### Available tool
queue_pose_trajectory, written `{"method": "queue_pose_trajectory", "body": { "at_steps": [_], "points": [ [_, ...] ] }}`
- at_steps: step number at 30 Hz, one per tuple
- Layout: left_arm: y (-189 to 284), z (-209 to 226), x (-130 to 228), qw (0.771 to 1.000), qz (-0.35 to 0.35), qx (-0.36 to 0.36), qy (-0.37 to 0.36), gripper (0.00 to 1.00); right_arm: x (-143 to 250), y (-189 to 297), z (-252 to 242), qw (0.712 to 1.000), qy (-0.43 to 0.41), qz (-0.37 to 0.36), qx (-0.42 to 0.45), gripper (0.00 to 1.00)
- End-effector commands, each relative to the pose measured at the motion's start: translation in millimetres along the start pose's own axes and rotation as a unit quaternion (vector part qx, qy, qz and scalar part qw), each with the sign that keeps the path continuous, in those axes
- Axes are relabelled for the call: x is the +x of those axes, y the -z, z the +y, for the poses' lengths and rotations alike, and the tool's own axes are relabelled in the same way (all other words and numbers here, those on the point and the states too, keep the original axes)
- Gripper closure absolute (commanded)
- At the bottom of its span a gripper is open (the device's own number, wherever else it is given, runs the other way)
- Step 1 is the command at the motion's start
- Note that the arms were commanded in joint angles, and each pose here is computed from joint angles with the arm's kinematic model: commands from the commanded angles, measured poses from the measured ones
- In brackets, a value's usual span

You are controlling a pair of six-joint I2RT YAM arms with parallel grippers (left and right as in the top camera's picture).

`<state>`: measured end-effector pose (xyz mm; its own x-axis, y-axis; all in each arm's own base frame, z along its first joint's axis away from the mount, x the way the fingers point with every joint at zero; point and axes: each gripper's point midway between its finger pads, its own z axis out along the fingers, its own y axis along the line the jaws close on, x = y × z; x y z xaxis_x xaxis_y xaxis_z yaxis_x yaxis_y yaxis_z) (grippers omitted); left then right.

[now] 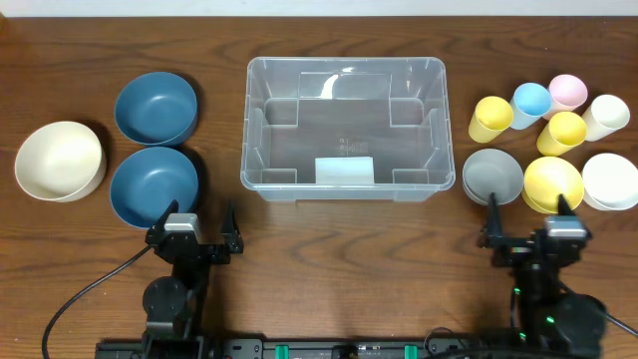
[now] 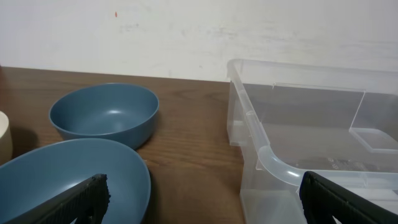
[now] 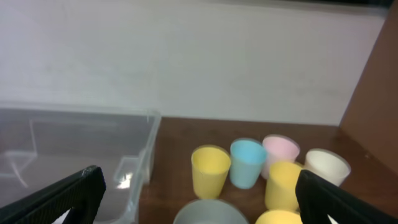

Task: Pack container
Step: 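Move the right gripper toward the grey bowl on the right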

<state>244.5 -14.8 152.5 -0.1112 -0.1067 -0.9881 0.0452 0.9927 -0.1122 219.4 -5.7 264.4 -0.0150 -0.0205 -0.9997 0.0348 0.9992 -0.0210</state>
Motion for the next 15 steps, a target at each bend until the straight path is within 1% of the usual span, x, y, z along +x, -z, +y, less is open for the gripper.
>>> {"method": "queue_pose_trajectory", "body": {
  "at_steps": [1,5,8,10,13,15],
  "points": [
    [-1,7,17,0.999,0.027,-0.015,-0.009,0.02,-31,2,-2,1.000,-0.008,0.018,0.004,0.01],
    [-1,7,17,0.999,0.027,-0.015,-0.009,0.02,-57,-8,-3,0.997,-0.032,0.074,0.008,0.01],
    [-1,7,17,0.999,0.027,-0.015,-0.009,0.02,-66,-18,-2,0.989,-0.033,0.145,0.006,0.01],
    [-1,7,17,0.999,0.027,-0.015,-0.009,0.02,-68,-26,-4,0.979,-0.012,0.204,0.006,0.01],
    [-1,7,17,0.999,0.027,-0.015,-0.009,0.02,-66,-33,-4,0.963,0.037,0.268,-0.007,0.01],
    [-1,7,17,0.999,0.027,-0.015,-0.009,0.02,-63,-37,1,0.952,0.037,0.302,-0.025,0.01]
  ]
}}
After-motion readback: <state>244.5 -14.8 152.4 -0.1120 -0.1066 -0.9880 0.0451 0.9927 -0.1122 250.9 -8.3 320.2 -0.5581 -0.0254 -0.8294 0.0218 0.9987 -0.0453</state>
